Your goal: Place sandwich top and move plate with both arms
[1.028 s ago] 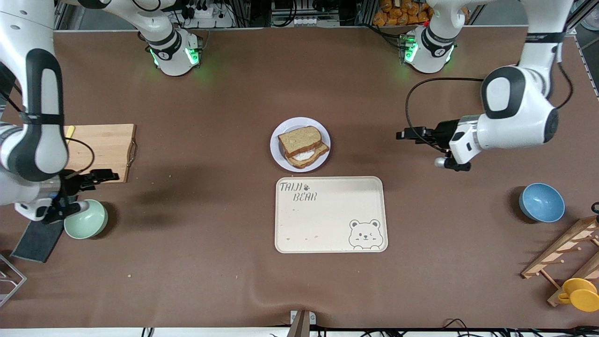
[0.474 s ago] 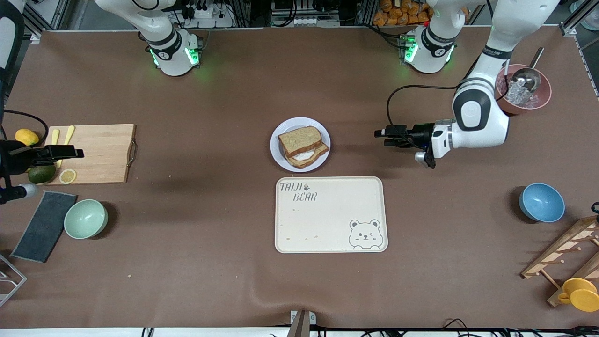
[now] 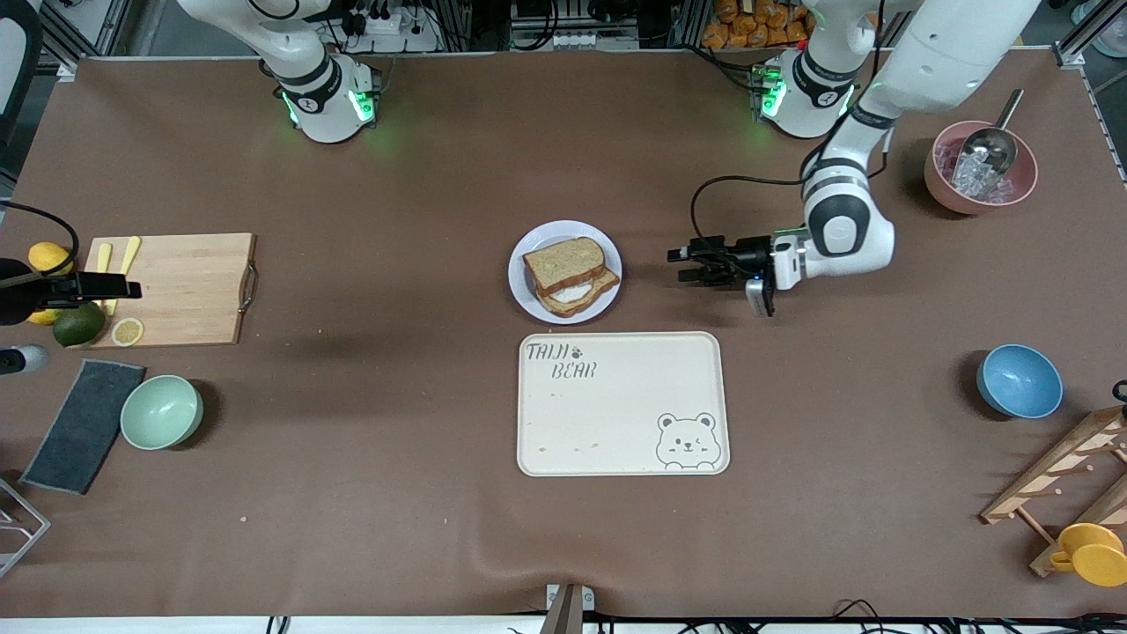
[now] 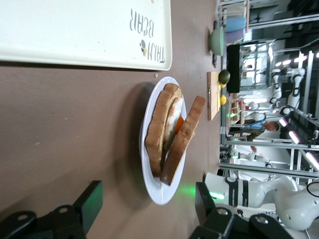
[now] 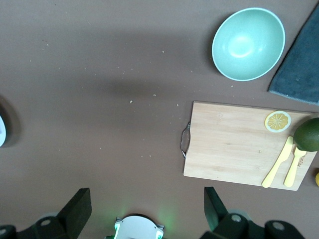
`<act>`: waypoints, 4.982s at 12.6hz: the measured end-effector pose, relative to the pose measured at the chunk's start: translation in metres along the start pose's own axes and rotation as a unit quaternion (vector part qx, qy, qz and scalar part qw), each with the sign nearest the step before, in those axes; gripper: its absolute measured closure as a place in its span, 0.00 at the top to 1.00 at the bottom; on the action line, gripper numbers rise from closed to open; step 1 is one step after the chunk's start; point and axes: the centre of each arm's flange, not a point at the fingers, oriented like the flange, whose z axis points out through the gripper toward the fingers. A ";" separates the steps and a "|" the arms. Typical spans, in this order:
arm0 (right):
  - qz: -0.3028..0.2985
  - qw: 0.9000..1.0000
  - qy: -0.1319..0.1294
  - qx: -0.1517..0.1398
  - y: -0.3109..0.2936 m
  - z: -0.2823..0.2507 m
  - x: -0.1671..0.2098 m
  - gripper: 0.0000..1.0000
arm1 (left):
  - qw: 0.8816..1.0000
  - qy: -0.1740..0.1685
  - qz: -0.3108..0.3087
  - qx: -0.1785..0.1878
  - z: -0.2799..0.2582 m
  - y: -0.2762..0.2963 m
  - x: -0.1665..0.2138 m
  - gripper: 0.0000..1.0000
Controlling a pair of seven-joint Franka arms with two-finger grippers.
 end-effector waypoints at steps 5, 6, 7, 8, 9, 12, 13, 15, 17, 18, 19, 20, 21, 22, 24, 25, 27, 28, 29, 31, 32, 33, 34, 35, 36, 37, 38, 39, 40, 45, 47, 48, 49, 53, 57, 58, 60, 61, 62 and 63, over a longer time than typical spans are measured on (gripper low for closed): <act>0.070 0.997 0.038 0.012 -0.039 -0.030 -0.031 1.00 | 1.000 0.007 -0.007 0.015 0.044 0.003 -0.020 0.79; 0.081 0.995 0.053 -0.001 -0.055 -0.037 -0.041 1.00 | 1.000 0.003 -0.005 0.017 0.048 0.004 -0.023 0.75; 0.089 0.993 0.073 -0.013 -0.072 -0.043 -0.051 1.00 | 1.000 -0.001 -0.004 0.018 0.051 0.005 -0.025 0.74; 0.094 0.991 0.093 -0.021 -0.086 -0.046 -0.062 1.00 | 1.000 -0.005 -0.004 0.020 0.054 0.005 -0.029 0.73; 0.096 0.989 0.111 -0.024 -0.093 -0.046 -0.070 1.00 | 1.000 -0.009 -0.003 0.020 0.057 0.004 -0.032 0.71; 0.100 0.986 0.131 -0.028 -0.090 -0.040 -0.071 1.00 | 1.000 0.001 0.001 0.019 0.071 -0.002 -0.046 0.71; 0.099 0.985 0.135 -0.028 -0.090 -0.041 -0.070 1.00 | 1.000 0.009 0.000 0.016 0.077 -0.005 -0.051 0.71; 0.100 0.985 0.137 -0.029 -0.090 -0.043 -0.072 1.00 | 1.000 0.021 0.001 0.013 0.084 -0.003 -0.055 0.70; 0.104 0.985 0.137 -0.030 -0.086 -0.042 -0.072 1.00 | 1.000 0.022 0.000 0.012 0.090 -0.001 -0.059 0.68; 0.107 0.984 0.139 -0.030 -0.083 -0.043 -0.072 1.00 | 1.000 0.020 -0.001 0.012 0.092 -0.001 -0.060 0.67; 0.108 0.983 0.142 -0.030 -0.081 -0.044 -0.072 1.00 | 1.000 0.020 -0.002 0.012 0.093 -0.001 -0.061 0.65; 0.109 0.983 0.147 -0.030 -0.080 -0.046 -0.072 1.00 | 1.000 0.022 -0.002 0.012 0.094 -0.001 -0.062 0.64; 0.110 0.982 0.151 -0.030 -0.080 -0.048 -0.072 1.00 | 1.000 0.023 -0.001 0.012 0.095 -0.001 -0.063 0.62; 0.110 0.982 0.152 -0.030 -0.080 -0.049 -0.072 1.00 | 1.000 0.023 0.000 0.012 0.096 -0.001 -0.063 0.62; 0.109 0.982 0.153 -0.030 -0.081 -0.049 -0.072 1.00 | 1.000 0.022 -0.001 0.012 0.096 -0.002 -0.064 0.59; 0.109 0.981 0.155 -0.031 -0.081 -0.051 -0.072 1.00 | 1.000 0.021 -0.002 0.013 0.097 -0.003 -0.066 0.54; 0.109 0.980 0.159 -0.050 -0.080 -0.055 -0.074 1.00 | 1.000 0.024 -0.004 0.012 0.099 -0.004 -0.066 0.51; 0.110 0.979 0.160 -0.057 -0.079 -0.057 -0.075 1.00 | 1.000 0.024 -0.005 0.011 0.100 -0.005 -0.066 0.50; 0.110 0.979 0.161 -0.060 -0.079 -0.058 -0.075 1.00 | 1.000 0.024 -0.005 0.011 0.101 -0.004 -0.066 0.50; 0.110 0.979 0.162 -0.061 -0.080 -0.058 -0.075 1.00 | 1.000 0.025 -0.006 0.010 0.102 -0.005 -0.066 0.48; 0.109 0.979 0.161 -0.061 -0.080 -0.058 -0.075 1.00 | 1.000 0.025 -0.006 0.010 0.103 -0.005 -0.065 0.46; 0.109 0.979 0.161 -0.061 -0.081 -0.058 -0.075 1.00 | 1.000 0.026 -0.007 0.010 0.103 -0.006 -0.065 0.46; 0.108 0.979 0.161 -0.061 -0.081 -0.058 -0.075 1.00 | 1.000 0.026 -0.008 0.010 0.104 -0.006 -0.065 0.44; 0.108 0.979 0.160 -0.061 -0.082 -0.058 -0.075 1.00 | 1.000 0.027 -0.008 0.010 0.104 -0.006 -0.065 0.42; 0.106 0.979 0.160 -0.061 -0.084 -0.058 -0.075 1.00 | 1.000 0.027 -0.008 0.010 0.104 -0.006 -0.065 0.42; 0.105 0.980 0.160 -0.061 -0.085 -0.057 -0.074 1.00 | 1.000 0.027 -0.009 0.010 0.104 -0.006 -0.065 0.40; 0.104 0.980 0.159 -0.062 -0.086 -0.057 -0.074 1.00 | 1.000 0.027 -0.009 0.010 0.104 -0.006 -0.065 0.40; 0.104 0.980 0.156 -0.061 -0.087 -0.057 -0.075 1.00 | 1.000 0.027 -0.009 0.010 0.104 -0.007 -0.065 0.36; 0.104 0.981 0.155 -0.061 -0.087 -0.056 -0.075 1.00 | 1.000 0.027 -0.008 0.010 0.104 -0.007 -0.065 0.35; 0.104 0.981 0.152 -0.061 -0.086 -0.054 -0.075 1.00 | 1.000 0.028 -0.005 0.011 0.103 -0.008 -0.065 0.15; 0.104 0.981 0.151 -0.061 -0.086 -0.054 -0.075 1.00 | 0.999 0.030 -0.006 0.010 0.103 -0.008 -0.065 0.09; 0.104 0.981 0.151 -0.061 -0.086 -0.054 -0.075 1.00 | 0.999 0.032 -0.008 0.004 0.104 -0.008 -0.065 0.06; 0.104 0.981 0.151 -0.061 -0.086 -0.054 -0.075 1.00 | 0.999 0.034 -0.011 0.003 0.104 -0.008 -0.065 0.06; 0.104 0.981 0.151 -0.061 -0.086 -0.054 -0.075 1.00 | 0.999 0.037 -0.013 0.000 0.105 -0.009 -0.065 0.06; 0.104 0.981 0.150 -0.061 -0.086 -0.053 -0.074 1.00 | 0.999 0.045 -0.016 -0.003 0.107 -0.008 -0.064 0.05; 0.104 0.981 0.150 -0.061 -0.086 -0.053 -0.074 1.00 | 0.999 0.045 -0.016 -0.003 0.107 -0.008 -0.063 0.05; 0.104 0.981 0.150 -0.061 -0.086 -0.053 -0.074 1.00 | 0.999 0.048 -0.017 -0.004 0.108 -0.008 -0.061 0.05; 0.104 0.981 0.150 -0.061 -0.087 -0.053 -0.074 1.00 | 0.998 0.051 -0.019 -0.005 0.109 -0.008 -0.060 0.05; 0.104 0.981 0.150 -0.061 -0.087 -0.053 -0.074 1.00 | 0.998 0.054 -0.020 -0.006 0.110 -0.008 -0.059 0.05; 0.104 0.981 0.150 -0.061 -0.087 -0.053 -0.074 1.00 | 0.998 0.055 -0.021 -0.006 0.110 -0.007 -0.059 0.05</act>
